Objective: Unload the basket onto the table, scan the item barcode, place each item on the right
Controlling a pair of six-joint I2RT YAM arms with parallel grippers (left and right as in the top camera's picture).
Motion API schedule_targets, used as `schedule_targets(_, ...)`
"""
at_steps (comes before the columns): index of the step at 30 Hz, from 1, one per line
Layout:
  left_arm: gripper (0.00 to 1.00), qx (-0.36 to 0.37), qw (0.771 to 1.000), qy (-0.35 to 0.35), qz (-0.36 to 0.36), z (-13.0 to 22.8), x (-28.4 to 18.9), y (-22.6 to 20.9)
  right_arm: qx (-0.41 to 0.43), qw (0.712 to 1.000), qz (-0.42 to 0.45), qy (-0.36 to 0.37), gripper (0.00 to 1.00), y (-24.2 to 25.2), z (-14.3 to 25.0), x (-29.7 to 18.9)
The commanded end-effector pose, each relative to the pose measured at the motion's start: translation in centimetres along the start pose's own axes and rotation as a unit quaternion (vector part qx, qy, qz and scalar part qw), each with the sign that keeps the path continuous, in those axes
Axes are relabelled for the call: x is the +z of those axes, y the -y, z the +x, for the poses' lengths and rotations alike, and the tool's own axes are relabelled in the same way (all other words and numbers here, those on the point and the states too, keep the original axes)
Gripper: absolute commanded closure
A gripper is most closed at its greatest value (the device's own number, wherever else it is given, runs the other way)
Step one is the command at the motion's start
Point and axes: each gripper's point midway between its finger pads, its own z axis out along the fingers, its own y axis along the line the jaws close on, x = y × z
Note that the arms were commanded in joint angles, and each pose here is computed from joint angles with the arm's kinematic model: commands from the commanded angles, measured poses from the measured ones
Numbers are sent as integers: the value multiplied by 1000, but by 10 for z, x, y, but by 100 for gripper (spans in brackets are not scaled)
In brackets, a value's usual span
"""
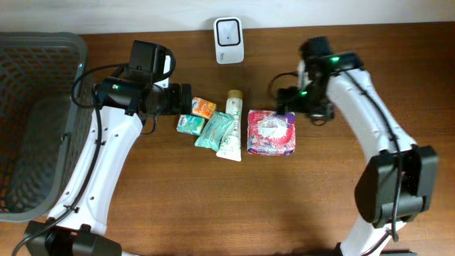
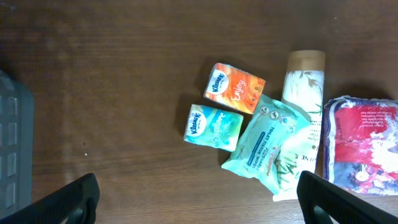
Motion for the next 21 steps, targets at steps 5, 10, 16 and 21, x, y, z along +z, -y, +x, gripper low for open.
schedule_targets(5,1,3,1000,1,-1,0,-1,0,-61,980,-185,-45,5,-7,37,51)
schedule_targets(10,1,3,1000,1,-1,0,-1,0,5,978,-207,-22,48,-3,48,99)
schedule_targets(16,1,3,1000,1,-1,0,-1,0,29,919,-384,84,96,-67,-40,22)
schedule_targets(21,1,3,1000,1,-1,0,-1,0,82,880,-385,266,96,-97,-145,-65)
